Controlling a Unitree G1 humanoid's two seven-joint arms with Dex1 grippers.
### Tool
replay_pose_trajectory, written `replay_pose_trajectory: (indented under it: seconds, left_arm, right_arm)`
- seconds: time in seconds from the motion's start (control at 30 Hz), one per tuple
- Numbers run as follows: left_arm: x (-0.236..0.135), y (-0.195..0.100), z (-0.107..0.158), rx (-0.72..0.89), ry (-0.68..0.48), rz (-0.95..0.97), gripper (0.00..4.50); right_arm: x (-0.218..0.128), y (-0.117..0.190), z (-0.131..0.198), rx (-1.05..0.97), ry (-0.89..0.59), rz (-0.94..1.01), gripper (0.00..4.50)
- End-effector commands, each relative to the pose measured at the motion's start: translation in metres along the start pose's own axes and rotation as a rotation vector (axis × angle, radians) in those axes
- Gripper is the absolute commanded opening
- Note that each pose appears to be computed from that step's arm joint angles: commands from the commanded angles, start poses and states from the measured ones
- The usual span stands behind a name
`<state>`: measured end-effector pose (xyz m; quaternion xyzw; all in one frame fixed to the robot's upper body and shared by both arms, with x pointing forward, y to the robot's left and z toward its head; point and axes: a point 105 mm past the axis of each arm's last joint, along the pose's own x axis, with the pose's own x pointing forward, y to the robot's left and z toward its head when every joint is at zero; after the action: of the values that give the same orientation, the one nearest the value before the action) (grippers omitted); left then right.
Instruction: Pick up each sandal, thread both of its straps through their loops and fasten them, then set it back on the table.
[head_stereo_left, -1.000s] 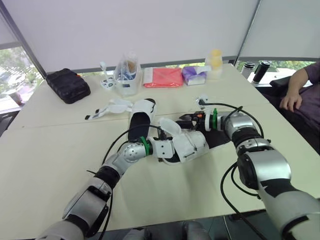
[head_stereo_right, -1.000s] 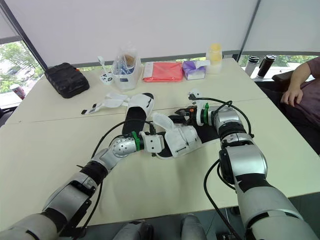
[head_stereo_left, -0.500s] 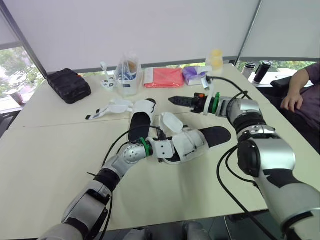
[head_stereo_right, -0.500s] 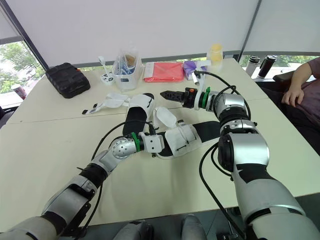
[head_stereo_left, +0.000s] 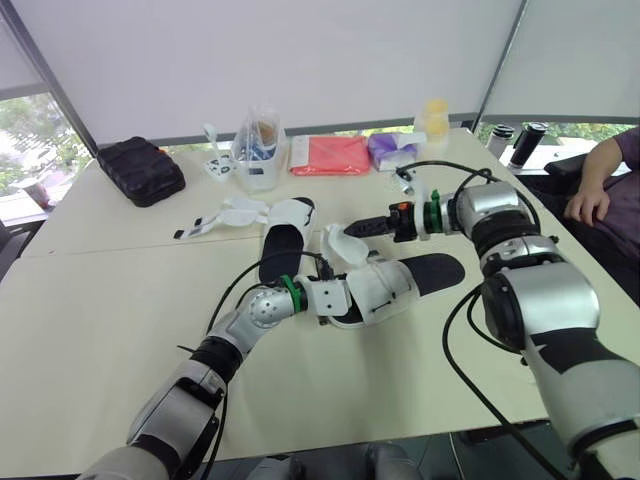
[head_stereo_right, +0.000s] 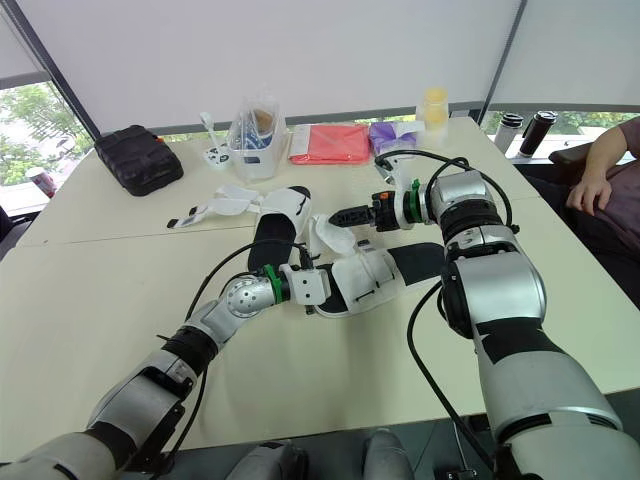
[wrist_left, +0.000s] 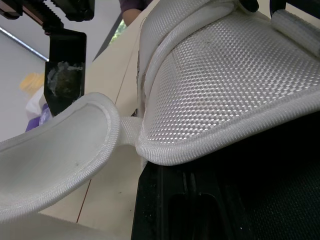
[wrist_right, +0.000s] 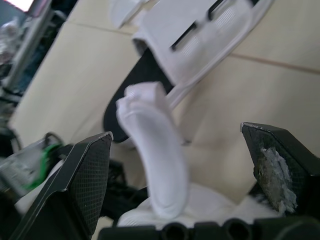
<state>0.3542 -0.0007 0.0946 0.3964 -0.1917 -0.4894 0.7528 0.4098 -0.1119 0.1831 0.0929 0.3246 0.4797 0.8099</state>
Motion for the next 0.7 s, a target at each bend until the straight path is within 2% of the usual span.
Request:
replay_pose_trajectory:
  seconds: [0.03, 0.2, 0.3, 0.5, 0.7]
  left_arm:
    - [0.000, -0.034, -0.011, -0.030, 0.047, -0.096, 0.00]
    - [0.000, -0.035, -0.011, -0.033, 0.047, -0.093, 0.00]
    - [0.000, -0.033, -0.012, -0.033, 0.051, -0.084, 0.00]
    - [-0.004, -0.032, -0.014, -0.037, 0.063, -0.064, 0.00]
    - [-0.006, -0.035, -0.014, -0.043, 0.067, -0.063, 0.00]
  right_arm:
    - [0.007, 0.024, 0.010, -0.002, -0.007, 0.145, 4.45]
    - [0.016, 0.034, 0.003, -0.045, 0.052, 0.224, 4.45]
    - [0.028, 0.051, 0.010, -0.054, 0.034, 0.302, 4.45]
    - [0.024, 0.064, 0.012, -0.114, 0.079, 0.393, 4.45]
    - [0.023, 0.067, 0.012, -0.147, 0.109, 0.392, 4.45]
